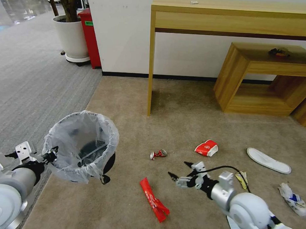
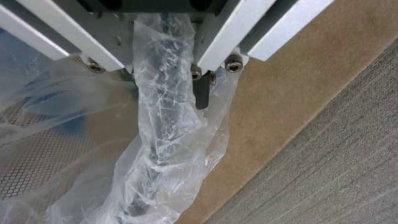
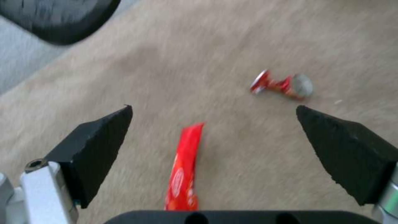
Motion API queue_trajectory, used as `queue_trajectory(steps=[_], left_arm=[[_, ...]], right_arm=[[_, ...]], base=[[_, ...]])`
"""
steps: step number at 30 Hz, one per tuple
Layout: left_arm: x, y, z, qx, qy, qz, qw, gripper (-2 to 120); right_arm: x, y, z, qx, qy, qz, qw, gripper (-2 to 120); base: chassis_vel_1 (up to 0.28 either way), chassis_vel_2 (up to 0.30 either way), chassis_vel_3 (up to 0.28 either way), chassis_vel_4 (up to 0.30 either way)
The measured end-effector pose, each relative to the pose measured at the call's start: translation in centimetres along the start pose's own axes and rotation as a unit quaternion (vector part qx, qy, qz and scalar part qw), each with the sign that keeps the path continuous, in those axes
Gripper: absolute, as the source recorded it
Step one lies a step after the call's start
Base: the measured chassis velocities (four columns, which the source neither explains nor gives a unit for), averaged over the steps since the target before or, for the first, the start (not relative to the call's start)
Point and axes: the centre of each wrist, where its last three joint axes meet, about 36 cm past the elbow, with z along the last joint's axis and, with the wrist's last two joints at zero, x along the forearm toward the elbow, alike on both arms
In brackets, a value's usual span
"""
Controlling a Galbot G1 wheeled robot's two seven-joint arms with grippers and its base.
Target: Pick up the trash bin and place the garbage on the floor into it.
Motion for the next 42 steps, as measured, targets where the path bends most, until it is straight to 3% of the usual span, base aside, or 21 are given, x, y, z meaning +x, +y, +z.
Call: queue_trajectory(steps=[13, 42], left_arm=[[-0.1, -0.3, 0.9, 0.0, 0.006, -0.004, 1.0, 0], [-0.3, -0.2, 1.0, 0.003, 0.006, -0.007, 1.0, 0]], right_arm=[[-4.8, 0.9, 2.0, 0.019, 0.082, -0.022, 0.996, 100], [-8.9, 1.9, 8.1, 0.044, 0.144, -0.033, 0.988, 100]], base=[[0.0, 0.0, 0.0, 0.0], [0.0, 0.0, 0.0, 0.0]])
